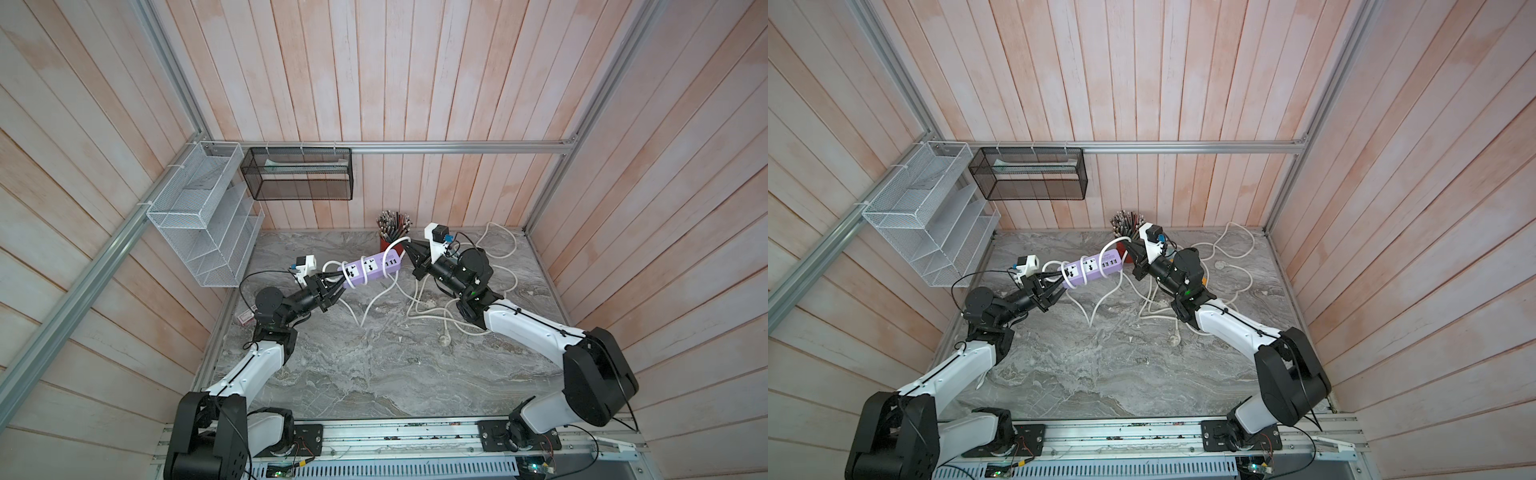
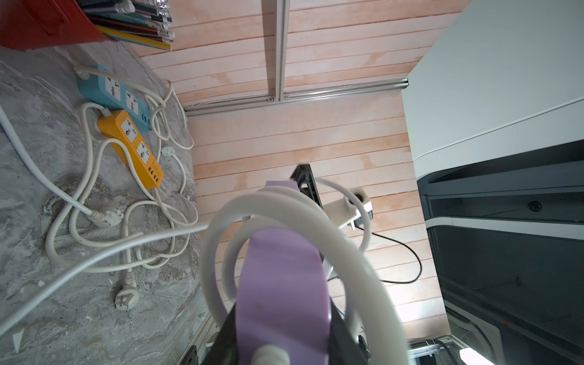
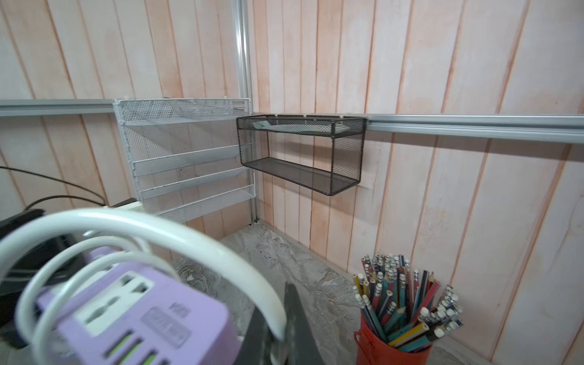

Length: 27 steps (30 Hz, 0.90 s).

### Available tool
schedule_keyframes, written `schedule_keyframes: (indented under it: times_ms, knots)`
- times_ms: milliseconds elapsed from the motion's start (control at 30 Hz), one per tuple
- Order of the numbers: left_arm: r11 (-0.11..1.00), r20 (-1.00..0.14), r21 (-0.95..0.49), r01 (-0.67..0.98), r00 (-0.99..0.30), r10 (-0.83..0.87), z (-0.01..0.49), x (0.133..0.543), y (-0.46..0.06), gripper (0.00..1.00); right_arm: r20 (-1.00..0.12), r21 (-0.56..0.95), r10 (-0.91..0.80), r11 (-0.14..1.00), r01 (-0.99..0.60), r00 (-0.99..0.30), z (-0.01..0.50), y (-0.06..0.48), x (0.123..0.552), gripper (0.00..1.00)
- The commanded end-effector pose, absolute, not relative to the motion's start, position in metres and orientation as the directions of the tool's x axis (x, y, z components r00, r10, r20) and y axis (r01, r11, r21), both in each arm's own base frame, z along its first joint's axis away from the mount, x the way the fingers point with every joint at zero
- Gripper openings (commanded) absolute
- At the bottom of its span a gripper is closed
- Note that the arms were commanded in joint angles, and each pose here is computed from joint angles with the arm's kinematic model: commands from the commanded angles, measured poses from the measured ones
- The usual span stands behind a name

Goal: Unwrap the cord wrapped around the power strip
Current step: Unwrap the power cord from the power strip.

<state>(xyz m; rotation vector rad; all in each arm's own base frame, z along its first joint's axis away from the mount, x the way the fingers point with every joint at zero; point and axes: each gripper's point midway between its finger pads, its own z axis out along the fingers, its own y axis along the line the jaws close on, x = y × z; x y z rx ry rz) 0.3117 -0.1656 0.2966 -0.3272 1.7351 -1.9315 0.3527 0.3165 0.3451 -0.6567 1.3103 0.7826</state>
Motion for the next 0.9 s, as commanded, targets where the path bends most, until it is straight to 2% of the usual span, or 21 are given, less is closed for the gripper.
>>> schedule_keyframes:
  times_ms: [0,167,400,600,867]
  knots:
    - [-0.047,-0.282,-0.928,0.371,-0.777,-0.564,0.332,0.317,-0.158,0.0,-0.997,-0.054,0.021,0.538,-0.841,0.078,0.327,0.329,0.321,0.0]
    - [-0.061,-0.318,-0.901,0.429,-0.751,-0.578,0.356,0.329,-0.152,0.0,-0.998,-0.048,-0.053,0.491,-0.87,0.025,0.301,0.343,0.291,0.0]
    - [-0.078,-0.362,-0.867,0.492,-0.73,-0.58,0.391,0.329,-0.149,0.0,-0.987,0.027,-0.129,0.47,-0.882,-0.099,0.248,0.355,0.293,0.0]
    - [-0.095,-0.368,-0.858,0.506,-0.732,-0.573,0.402,0.313,-0.15,0.0,-0.961,0.158,-0.116,0.51,-0.846,-0.25,0.208,0.362,0.335,0.0]
    - [-0.097,-0.342,-0.875,0.473,-0.749,-0.567,0.388,0.295,-0.152,0.0,-0.926,0.34,0.046,0.535,-0.773,-0.375,0.213,0.352,0.412,0.0]
